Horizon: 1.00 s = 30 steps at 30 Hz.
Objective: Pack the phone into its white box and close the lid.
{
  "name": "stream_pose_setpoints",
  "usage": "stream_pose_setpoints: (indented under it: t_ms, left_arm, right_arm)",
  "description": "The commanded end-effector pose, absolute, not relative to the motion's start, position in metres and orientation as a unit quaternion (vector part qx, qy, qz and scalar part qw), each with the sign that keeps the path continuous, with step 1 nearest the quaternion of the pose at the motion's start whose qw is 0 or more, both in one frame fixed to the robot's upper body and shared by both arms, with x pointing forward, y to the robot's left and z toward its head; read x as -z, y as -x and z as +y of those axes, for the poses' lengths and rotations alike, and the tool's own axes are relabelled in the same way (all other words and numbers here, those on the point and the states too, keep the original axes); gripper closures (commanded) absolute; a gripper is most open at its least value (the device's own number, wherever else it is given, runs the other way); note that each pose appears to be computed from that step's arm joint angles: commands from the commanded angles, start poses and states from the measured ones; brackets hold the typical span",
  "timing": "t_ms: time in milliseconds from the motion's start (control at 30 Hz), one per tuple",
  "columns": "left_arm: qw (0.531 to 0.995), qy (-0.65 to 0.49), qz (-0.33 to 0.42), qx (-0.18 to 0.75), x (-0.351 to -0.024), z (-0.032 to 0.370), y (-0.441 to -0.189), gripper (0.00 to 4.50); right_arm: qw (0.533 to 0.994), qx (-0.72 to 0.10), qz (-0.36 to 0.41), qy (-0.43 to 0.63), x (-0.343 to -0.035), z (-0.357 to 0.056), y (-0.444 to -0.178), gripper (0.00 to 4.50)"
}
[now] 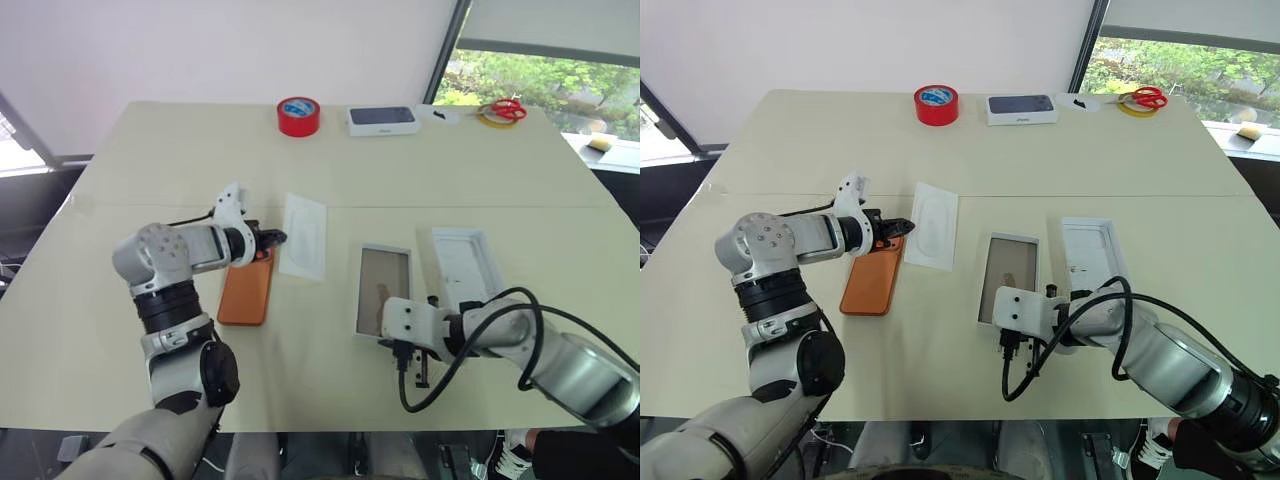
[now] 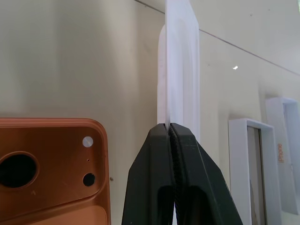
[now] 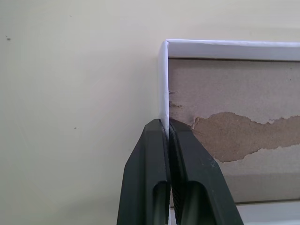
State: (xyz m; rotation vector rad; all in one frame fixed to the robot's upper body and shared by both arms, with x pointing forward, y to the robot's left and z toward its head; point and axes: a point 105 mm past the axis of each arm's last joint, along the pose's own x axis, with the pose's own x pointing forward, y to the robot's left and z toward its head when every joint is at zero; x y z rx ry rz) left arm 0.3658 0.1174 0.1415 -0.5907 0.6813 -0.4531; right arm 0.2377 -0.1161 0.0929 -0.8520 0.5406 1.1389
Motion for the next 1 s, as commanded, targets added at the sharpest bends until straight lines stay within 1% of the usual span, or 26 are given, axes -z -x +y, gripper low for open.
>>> stream_pose_setpoints:
  t_ms: [33, 200, 333, 433, 500, 533, 600, 667, 800, 1000]
  left_arm:
    - [0.872, 0.328, 0.285, 0.226, -0.164, 0.124, -0.37, 4.5]
    - [0.867, 0.379, 0.237, 0.221, -0.188, 0.146, -0.376, 4.5]
    - [0.87, 0.367, 0.237, 0.227, -0.19, 0.148, -0.374, 4.5]
    - [0.867, 0.353, 0.246, 0.252, -0.187, 0.135, -0.369, 4.5]
    - [0.864, 0.347, 0.25, 0.266, -0.185, 0.127, -0.365, 4.5]
    - [0.862, 0.346, 0.252, 0.27, -0.184, 0.124, -0.363, 4.5]
    - [0.857, 0.344, 0.258, 0.285, -0.179, 0.113, -0.357, 4.5]
    - [0.85, 0.347, 0.263, 0.296, -0.175, 0.101, -0.35, 4.5]
    - [0.842, 0.342, 0.285, 0.306, -0.162, 0.076, -0.335, 4.5]
    - [0.83, 0.339, 0.312, 0.316, -0.149, 0.052, -0.318, 4.5]
  right_arm:
    - [0.713, -0.533, 0.201, 0.409, -0.099, -0.103, -0.243, 4.44]
    - [0.703, -0.542, 0.184, 0.421, -0.094, -0.085, -0.256, 4.44]
    - [0.71, -0.54, 0.177, 0.415, -0.093, -0.077, -0.269, 4.44]
    - [0.729, -0.542, 0.162, 0.384, -0.108, -0.072, -0.273, 3.57]
    - [0.747, -0.529, 0.144, 0.376, -0.12, -0.076, -0.277, 2.58]
    - [0.754, -0.521, 0.137, 0.374, -0.124, -0.079, -0.279, 2.15]
    - [0.783, -0.499, 0.126, 0.349, -0.141, -0.095, -0.279, 1.09]
    - [0.809, -0.475, 0.121, 0.325, -0.155, -0.115, -0.277, 1.09]
    - [0.841, -0.448, 0.106, 0.284, -0.171, -0.141, -0.269, 1.09]
    - [0.862, -0.412, 0.1, 0.276, -0.175, -0.157, -0.274, 1.09]
